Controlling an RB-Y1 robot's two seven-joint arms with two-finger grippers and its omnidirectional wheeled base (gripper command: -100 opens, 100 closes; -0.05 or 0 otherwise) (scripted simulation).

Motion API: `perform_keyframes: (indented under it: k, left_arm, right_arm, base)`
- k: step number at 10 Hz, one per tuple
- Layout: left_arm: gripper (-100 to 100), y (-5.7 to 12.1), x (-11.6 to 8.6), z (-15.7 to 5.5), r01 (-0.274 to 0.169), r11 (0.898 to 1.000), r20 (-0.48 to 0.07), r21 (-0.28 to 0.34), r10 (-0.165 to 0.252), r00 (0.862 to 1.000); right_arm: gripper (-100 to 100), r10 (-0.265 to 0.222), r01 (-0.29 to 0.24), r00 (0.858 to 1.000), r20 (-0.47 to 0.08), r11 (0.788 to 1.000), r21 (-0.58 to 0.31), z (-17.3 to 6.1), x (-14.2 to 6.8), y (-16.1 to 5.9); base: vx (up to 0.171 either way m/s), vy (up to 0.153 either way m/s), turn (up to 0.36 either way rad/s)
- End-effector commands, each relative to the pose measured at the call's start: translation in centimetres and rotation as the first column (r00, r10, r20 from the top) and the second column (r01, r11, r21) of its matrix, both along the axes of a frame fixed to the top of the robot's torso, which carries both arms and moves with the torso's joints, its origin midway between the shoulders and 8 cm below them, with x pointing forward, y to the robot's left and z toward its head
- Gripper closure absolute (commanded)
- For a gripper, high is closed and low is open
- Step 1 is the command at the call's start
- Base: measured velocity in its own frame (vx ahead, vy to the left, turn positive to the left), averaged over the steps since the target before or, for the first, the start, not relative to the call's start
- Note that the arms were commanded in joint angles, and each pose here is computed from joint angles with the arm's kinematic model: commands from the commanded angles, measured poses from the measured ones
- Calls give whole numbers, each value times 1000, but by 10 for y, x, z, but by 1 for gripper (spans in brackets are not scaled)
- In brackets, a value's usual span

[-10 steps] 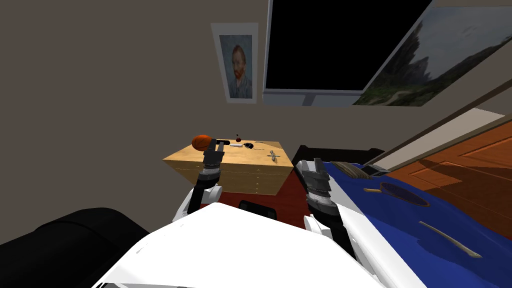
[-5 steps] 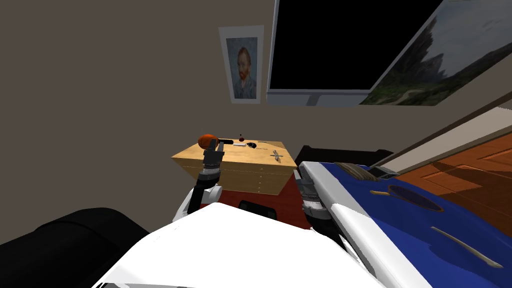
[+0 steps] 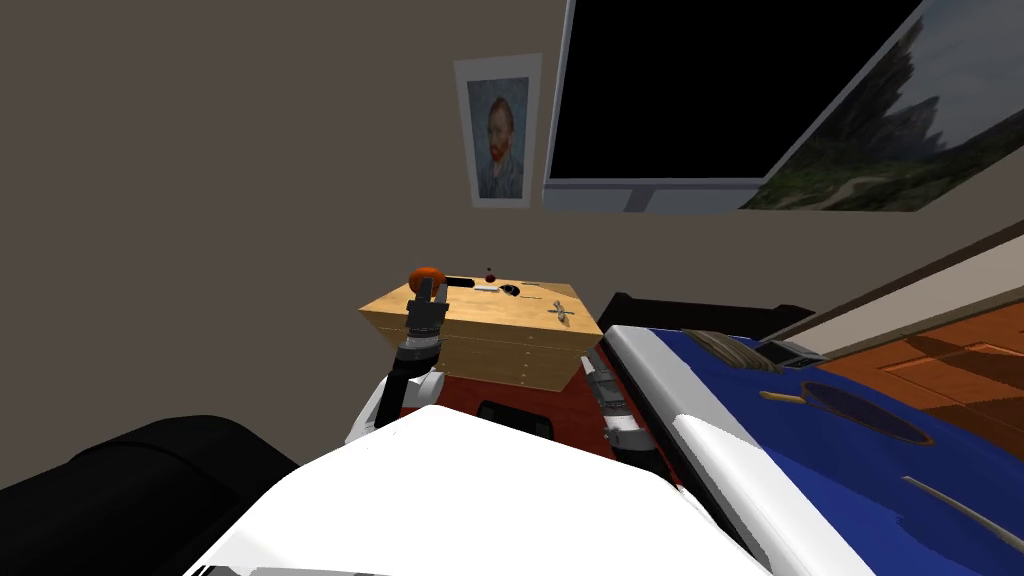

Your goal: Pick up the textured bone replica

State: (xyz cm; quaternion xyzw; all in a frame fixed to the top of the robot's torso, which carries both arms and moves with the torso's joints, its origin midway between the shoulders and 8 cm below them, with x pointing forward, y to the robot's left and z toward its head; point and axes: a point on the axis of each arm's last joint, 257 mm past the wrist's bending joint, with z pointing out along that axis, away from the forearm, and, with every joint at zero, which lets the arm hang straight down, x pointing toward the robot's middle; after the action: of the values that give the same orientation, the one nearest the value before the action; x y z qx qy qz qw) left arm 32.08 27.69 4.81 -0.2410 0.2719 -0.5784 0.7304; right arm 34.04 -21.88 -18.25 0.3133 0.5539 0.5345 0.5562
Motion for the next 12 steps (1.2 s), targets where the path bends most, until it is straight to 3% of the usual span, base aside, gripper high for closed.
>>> perform_keyframes:
  k: [1,2,3,4,5,7,8,9,11,12]
  left_arm:
    - [0,0,0,0,0,1000,0,0,0,1000]
    - [0,0,0,0,0,1000,0,0,0,1000]
    - [0,0,0,0,0,1000,0,0,0,1000]
    - [0,0,0,0,0,1000,0,0,0,1000]
    - [0,0,0,0,0,1000,0,0,0,1000]
    - [0,0,0,0,0,1000,0,0,0,1000]
    - [0,0,0,0,0,1000,0,0,0,1000]
    - [0,0,0,0,0,1000,0,0,0,1000]
    - [0,0,0,0,0,1000,0,0,0,1000]
    - [0,0,0,0,0,1000,0,0,0,1000]
  right_arm:
    - [-100,8,-9,999,-41,1000,-19,-15,-2,-4]
    - [-100,13,-18,993,-120,999,-42,-46,-10,-9]
    - [-100,18,-25,992,-123,998,-51,-47,-11,-10]
    - [-100,23,-38,980,-196,997,-73,-74,-20,-16]
    - [-100,24,-42,978,-208,996,-84,-79,-21,-19]
    - [-100,17,-69,933,-359,989,-132,-135,-47,-39]
    - [-100,15,-78,927,-376,985,-151,-142,-50,-45]
    - [-100,9,-91,900,-435,982,-167,-162,-63,-54]
    - [-100,3,-103,889,-457,976,-193,-172,-69,-64]
    - [-100,-15,-115,851,-524,970,-216,-196,-86,-81]
  base:
    - [-35,52,46]
    - [-49,71,97]
    - [-38,59,63]
    - [-31,75,146]
    - [-28,66,64]
    - [-47,105,188]
    - [-40,93,70]
    - [-36,87,123]
    - [-17,41,49]
    - [-10,60,187]
